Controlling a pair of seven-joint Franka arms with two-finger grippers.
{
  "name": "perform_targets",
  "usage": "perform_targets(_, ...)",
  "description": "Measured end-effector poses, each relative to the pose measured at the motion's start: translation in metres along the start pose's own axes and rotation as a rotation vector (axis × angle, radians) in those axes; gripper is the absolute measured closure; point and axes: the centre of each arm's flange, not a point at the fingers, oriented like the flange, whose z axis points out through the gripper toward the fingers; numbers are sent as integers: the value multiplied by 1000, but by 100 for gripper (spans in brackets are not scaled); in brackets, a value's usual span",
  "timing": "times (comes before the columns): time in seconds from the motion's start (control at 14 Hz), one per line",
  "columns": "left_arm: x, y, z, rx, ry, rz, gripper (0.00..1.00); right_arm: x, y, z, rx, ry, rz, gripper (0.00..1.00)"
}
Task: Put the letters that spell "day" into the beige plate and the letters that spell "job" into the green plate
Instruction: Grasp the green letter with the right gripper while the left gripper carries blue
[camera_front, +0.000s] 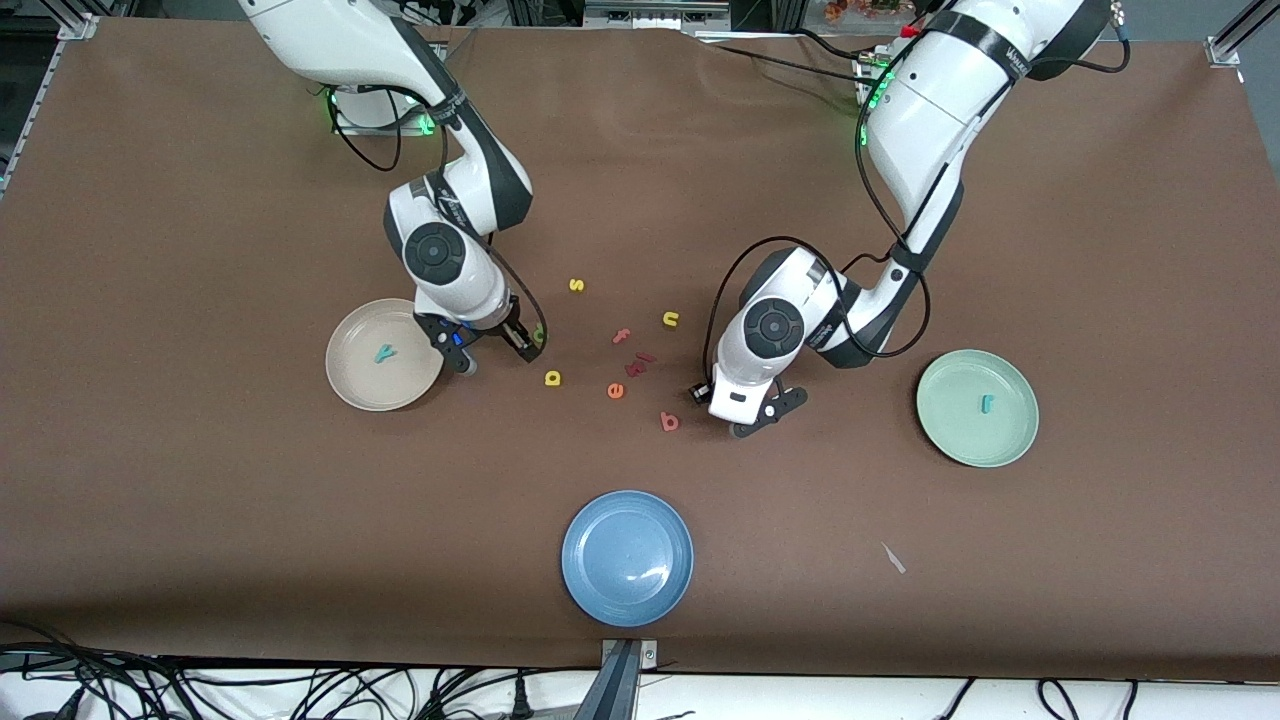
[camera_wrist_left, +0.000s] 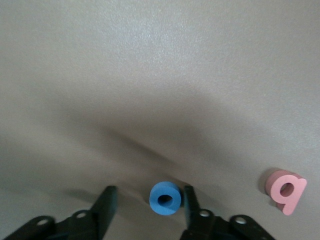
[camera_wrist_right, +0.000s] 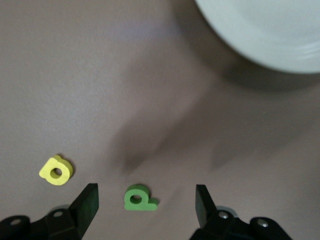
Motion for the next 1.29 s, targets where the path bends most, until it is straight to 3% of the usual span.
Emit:
perform_targets(0.07, 1, 1, -2, -2, 1, -2, 59, -8, 1, 8, -1, 1, 1, 21)
perform_targets(0.21, 1, 1, -3, -2, 2, -4, 75, -16, 1, 20, -2, 2, 7, 23)
perform_targets(0.43, 15, -1, -12, -11, 14, -23, 75, -23, 0, 30, 9, 6, 13, 25)
perform_targets(0.64, 67, -34, -80, 47, 9, -73, 75, -25, 0, 34, 13, 7, 13, 29)
perform_targets(0.86, 137, -121, -159, 151, -47, -74, 75, -25, -3, 30, 34, 10, 13, 63)
perform_targets(0.93, 158, -152, -167, 168, -72, -59, 75, -25, -3, 29, 34, 10, 13, 65)
perform_targets(1.29, 234, -272, -122, 157, -176, 16, 75, -20, -3, 25, 25, 14, -3, 65)
